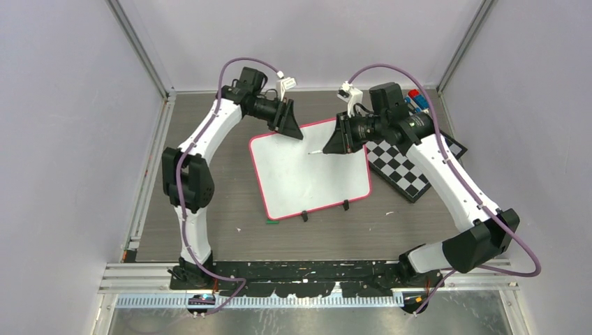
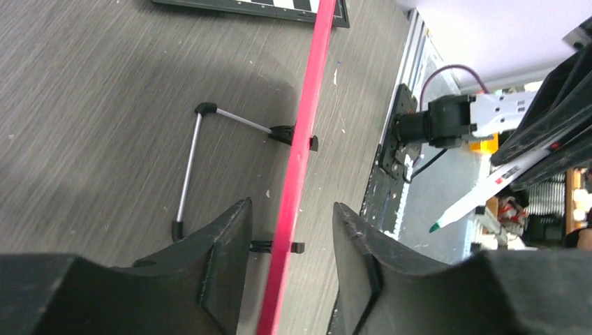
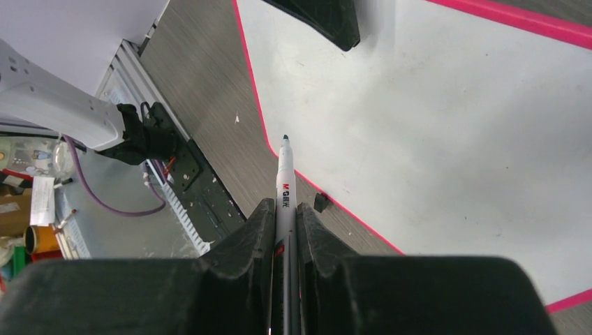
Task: Write a sentence on the whiteboard
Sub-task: Move the whiteboard stand to the center of the board, then write a sentence on the whiteboard.
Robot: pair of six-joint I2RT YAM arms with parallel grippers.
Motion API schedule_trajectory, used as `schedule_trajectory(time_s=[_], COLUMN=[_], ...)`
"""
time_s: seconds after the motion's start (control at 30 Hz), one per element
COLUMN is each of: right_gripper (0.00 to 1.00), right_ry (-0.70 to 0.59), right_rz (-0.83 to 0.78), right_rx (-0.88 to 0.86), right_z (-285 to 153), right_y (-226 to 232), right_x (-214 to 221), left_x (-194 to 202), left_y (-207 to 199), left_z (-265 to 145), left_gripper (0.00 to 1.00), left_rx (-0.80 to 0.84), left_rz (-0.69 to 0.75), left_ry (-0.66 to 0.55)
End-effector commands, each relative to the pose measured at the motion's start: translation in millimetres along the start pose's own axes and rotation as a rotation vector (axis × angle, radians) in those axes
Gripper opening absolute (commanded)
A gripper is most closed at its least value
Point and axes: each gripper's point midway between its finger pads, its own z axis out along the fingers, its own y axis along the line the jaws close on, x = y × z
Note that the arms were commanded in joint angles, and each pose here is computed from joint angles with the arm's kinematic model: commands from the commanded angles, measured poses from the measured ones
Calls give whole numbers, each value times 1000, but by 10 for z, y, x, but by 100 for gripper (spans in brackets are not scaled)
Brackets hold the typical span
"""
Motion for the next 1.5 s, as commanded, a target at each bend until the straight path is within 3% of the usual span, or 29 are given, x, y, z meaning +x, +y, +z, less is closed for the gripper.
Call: schedule_trajectory(time_s=[0.0, 0.3, 0.57, 1.23, 1.47], right_gripper=[0, 0, 0, 0, 0], right_ry=[-129, -110, -88, -93, -84], right_rz=[-91, -179, -299, -293, -301], right_rx=[37, -3, 65, 110, 107], right_z=[-13, 414, 853, 1163, 1237], right_y=[159, 552, 775, 803, 822], right_x=[-333, -522, -567, -624, -627], left_x=[-258, 116, 392, 408, 404], left_y=[-335, -28, 57, 18, 4], left_z=[-499, -1268, -1335, -1288, -1292], left_gripper=[50, 52, 49, 3, 0], left_rx=[-68, -184, -202, -150, -149], left_rz=[44, -82, -116, -120, -111], left_ry=[-116, -247, -274, -296, -299])
